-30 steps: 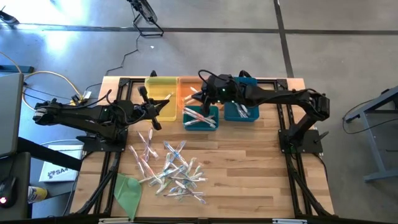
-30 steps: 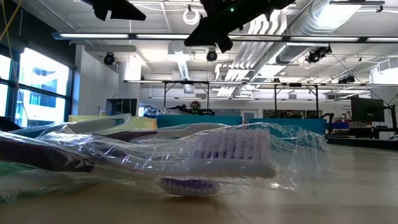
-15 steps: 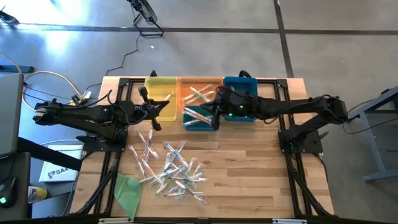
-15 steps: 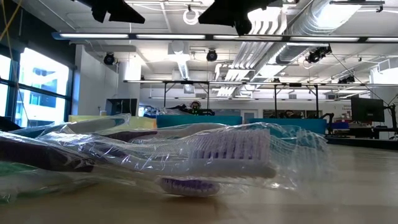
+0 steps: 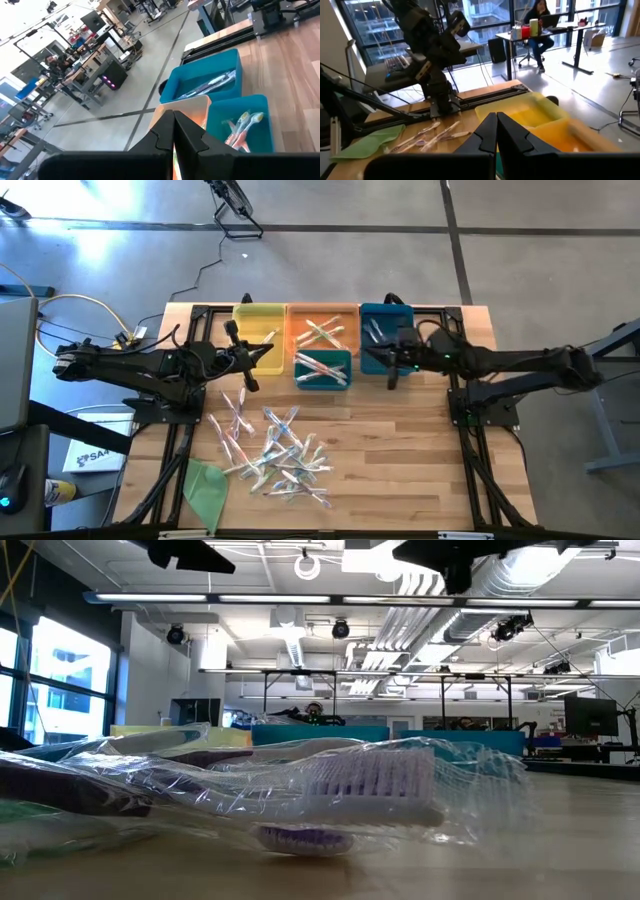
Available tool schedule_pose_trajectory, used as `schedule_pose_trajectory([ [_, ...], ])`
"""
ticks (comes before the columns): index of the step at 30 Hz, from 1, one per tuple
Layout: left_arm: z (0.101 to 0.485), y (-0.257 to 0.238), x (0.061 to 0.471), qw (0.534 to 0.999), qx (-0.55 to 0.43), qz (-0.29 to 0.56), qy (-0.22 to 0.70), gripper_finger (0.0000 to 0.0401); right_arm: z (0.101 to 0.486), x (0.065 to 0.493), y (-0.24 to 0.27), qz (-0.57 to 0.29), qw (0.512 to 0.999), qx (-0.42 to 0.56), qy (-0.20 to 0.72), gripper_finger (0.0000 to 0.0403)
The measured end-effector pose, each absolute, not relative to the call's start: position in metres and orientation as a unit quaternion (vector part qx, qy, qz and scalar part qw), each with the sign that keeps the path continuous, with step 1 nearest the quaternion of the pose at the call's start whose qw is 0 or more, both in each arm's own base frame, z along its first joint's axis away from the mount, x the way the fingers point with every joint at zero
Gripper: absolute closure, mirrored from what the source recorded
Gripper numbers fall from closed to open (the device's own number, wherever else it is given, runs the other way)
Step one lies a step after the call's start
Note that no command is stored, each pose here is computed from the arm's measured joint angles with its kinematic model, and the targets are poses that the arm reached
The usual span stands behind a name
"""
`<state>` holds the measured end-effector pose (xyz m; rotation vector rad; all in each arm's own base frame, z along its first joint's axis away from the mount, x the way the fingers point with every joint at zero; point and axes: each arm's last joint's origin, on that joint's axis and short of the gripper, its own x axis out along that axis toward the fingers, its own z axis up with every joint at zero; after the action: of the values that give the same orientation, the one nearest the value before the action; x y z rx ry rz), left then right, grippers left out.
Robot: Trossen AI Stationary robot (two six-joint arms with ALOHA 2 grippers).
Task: Pick & Place Toothbrushes
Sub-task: Put the purple toothbrush into the blue bin
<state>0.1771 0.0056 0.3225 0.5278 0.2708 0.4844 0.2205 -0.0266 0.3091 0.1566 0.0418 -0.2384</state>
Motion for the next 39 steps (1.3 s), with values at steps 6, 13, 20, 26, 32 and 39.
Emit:
schedule_pose_trajectory([
  [6,0.321,0.006,0.178,0.927,0.257,0.236,0.135,0.0401,0.296,0.192,-0.03,-0.118,0.989,0.086,0.011,0.0401],
  [13,0.321,0.006,0.178,0.927,0.257,0.236,0.135,0.0401,0.275,0.185,-0.031,-0.076,0.99,0.112,0.035,0.0401],
  [20,0.321,0.005,0.178,0.928,0.257,0.233,0.136,0.0401,0.273,0.184,-0.033,-0.073,0.99,0.113,0.041,0.0401],
  [26,0.322,0.005,0.178,0.928,0.257,0.233,0.133,0.0401,0.28,0.184,-0.036,-0.075,0.988,0.132,0.005,0.0401],
  [32,0.321,0.0,0.18,0.969,0.177,0.142,0.101,0.0401,0.28,0.184,-0.035,-0.062,0.989,0.135,0.003,0.0401],
  [39,0.322,-0.004,0.181,0.992,0.062,0.083,0.078,0.0401,0.28,0.184,-0.035,-0.062,0.989,0.134,0.004,0.0401],
])
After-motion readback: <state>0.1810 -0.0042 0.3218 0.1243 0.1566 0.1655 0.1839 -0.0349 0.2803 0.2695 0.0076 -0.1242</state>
